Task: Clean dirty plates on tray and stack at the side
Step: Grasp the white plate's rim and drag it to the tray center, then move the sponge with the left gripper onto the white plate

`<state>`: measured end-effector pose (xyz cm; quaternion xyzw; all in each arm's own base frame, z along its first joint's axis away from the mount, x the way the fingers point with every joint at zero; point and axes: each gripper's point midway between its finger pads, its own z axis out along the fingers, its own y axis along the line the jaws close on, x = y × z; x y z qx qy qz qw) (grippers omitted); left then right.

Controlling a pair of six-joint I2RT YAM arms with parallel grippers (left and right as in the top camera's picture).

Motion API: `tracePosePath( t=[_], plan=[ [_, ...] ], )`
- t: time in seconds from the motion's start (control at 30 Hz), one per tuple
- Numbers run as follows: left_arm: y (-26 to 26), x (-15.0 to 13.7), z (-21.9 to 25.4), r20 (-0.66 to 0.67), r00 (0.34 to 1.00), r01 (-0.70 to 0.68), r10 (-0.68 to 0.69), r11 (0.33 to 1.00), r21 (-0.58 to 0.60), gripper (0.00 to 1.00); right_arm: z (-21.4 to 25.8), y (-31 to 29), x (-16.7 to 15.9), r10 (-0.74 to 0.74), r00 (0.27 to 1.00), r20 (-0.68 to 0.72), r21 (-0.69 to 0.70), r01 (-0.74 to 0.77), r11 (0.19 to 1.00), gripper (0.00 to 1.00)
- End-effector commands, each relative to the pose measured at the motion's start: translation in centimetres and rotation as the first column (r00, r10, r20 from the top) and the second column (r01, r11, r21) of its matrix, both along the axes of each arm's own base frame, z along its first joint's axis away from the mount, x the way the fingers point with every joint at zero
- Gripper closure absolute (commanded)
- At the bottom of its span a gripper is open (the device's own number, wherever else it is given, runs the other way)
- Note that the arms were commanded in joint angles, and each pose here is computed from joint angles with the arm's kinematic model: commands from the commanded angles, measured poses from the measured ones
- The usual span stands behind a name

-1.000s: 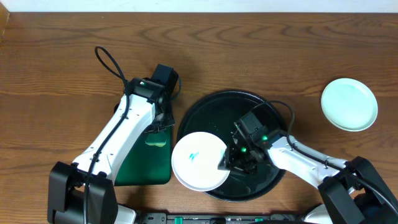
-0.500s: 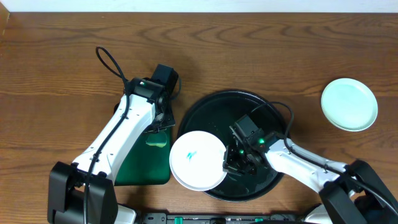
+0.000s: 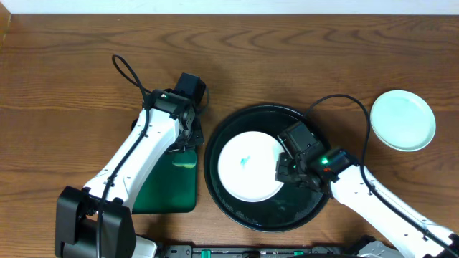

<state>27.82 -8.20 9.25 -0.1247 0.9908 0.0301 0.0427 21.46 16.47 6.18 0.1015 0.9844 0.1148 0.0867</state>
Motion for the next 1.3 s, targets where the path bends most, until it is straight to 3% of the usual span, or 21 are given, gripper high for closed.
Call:
tracePosePath(
  t=[0.0, 0.13, 0.4, 0.63, 0.87, 1.27],
  plan=[
    [-0.7, -0.3, -0.4, -0.024, 0.999, 0.03, -0.031, 0.998, -0.047, 0.93, -1.3, -2.7, 1.0, -0.059, 0.998, 0.004, -0.112, 0.059, 0.992, 0.99],
    [-1.0, -0.4, -0.4, -0.028, 0.999, 0.035, -0.037, 0.998, -0.061, 0.93, -3.3, -4.5, 1.1, -0.134, 0.989, -0.067, -0.16, 0.122, 0.98, 0.99],
    [-7.0, -0.2, 0.2, 0.022, 0.981, 0.19, -0.193, 0.934, -0.304, 0.93, -5.2, -6.1, 2.2, -0.185, 0.977, -0.11, -0.169, 0.165, 0.972, 0.99],
    [-14.0, -0.8, 1.7, 0.104, 0.948, 0.31, -0.299, 0.81, -0.498, 0.93, -6.5, -5.8, 2.2, -0.15, 0.98, -0.134, -0.179, 0.125, 0.976, 0.99],
    [-19.0, -2.2, -0.9, 0.067, 0.941, 0.316, -0.333, 0.789, -0.527, 0.93, -6.5, -5.4, 2.6, -0.147, 0.981, -0.125, -0.159, 0.126, 0.979, 0.99],
    [-25.8, -4.1, -6.8, -0.056, 0.916, 0.243, -0.398, 0.66, -0.71, 0.93, -6.5, -5.1, 2.2, -0.141, 0.979, -0.147, -0.138, 0.121, 0.983, 0.99]
  ],
)
